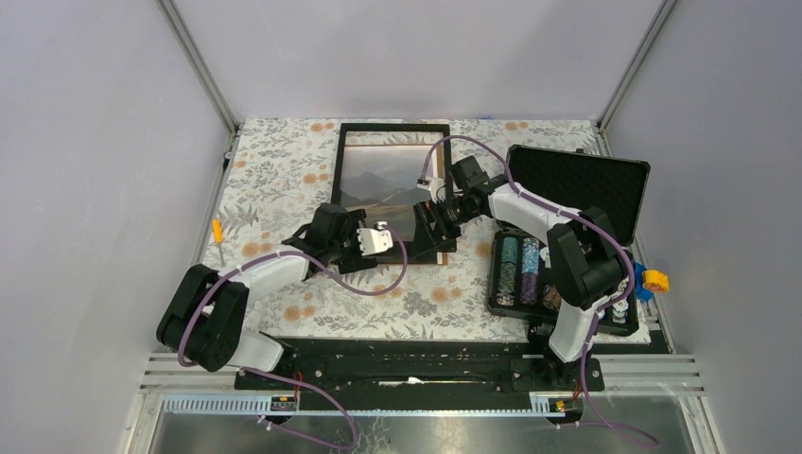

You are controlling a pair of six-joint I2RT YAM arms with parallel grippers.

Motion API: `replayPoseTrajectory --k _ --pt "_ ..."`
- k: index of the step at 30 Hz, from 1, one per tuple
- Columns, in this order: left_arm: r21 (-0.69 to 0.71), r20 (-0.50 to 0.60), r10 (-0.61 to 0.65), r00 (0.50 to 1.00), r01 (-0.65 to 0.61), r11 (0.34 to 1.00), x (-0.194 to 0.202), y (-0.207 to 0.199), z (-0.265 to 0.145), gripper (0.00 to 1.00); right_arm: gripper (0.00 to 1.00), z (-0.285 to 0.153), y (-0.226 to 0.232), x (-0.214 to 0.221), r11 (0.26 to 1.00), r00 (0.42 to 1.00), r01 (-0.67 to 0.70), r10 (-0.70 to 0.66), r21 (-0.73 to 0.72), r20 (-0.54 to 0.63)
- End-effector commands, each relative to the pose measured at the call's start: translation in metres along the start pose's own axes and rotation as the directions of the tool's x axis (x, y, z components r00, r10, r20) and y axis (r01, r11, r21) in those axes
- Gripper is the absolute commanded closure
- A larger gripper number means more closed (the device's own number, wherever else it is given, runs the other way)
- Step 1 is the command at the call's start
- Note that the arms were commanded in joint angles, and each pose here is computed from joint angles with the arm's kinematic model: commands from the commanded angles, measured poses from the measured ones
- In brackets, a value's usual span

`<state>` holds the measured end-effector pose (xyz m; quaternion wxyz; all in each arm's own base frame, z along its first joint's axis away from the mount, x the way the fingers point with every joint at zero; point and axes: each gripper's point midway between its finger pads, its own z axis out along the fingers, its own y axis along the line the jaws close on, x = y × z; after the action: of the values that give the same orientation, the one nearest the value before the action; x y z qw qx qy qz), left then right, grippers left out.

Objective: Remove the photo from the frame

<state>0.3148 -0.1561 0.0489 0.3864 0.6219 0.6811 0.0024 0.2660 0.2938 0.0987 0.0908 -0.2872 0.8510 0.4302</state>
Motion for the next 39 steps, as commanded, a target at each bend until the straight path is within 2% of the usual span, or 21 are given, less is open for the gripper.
replayPoseTrajectory --k 1,6,10,16,20,30,35,39 --pt "-0.062 0.054 0.005 0.999 -0.001 0.998 -0.021 0.026 0.0 0.04 0.02 -0.012 0.013 -0.009 0.999 0.998 0.051 -0.051 -0.005 0.043" --pt "-0.047 0.049 0.029 0.998 -0.026 0.999 -0.018 0.021 0.004 0.04 0.02 -0.013 0.013 -0.01 0.999 0.998 0.053 -0.053 -0.001 0.047" --pt "0.026 0.071 0.027 0.997 -0.029 0.999 -0.021 0.005 0.003 0.01 0.02 -0.013 0.011 -0.008 0.999 0.998 0.053 -0.053 0.003 0.037" --pt "0.04 0.042 0.034 0.999 -0.036 0.999 -0.014 0.001 0.009 0.01 0.02 -0.012 0.01 -0.009 0.999 0.998 0.048 -0.048 0.001 0.035" --pt "0.013 0.027 0.034 0.999 -0.035 0.999 -0.011 0.006 0.013 0.02 0.02 -0.012 0.011 -0.01 0.999 0.998 0.051 -0.051 0.001 0.036" --pt "-0.086 0.065 0.011 0.998 -0.006 0.996 -0.026 0.032 0.014 0.06 0.01 -0.01 0.01 -0.009 0.999 0.998 0.048 -0.048 -0.001 0.034" --pt "-0.056 0.054 0.02 0.998 -0.017 0.998 -0.02 0.024 0.018 0.06 0.02 -0.005 0.0 -0.017 0.997 0.988 0.065 -0.07 0.044 0.135" --pt "-0.046 0.051 0.015 0.999 -0.012 0.999 -0.018 0.02 0.02 0.06 0.02 0.003 -0.012 -0.002 0.989 0.982 0.108 -0.122 0.102 0.145"
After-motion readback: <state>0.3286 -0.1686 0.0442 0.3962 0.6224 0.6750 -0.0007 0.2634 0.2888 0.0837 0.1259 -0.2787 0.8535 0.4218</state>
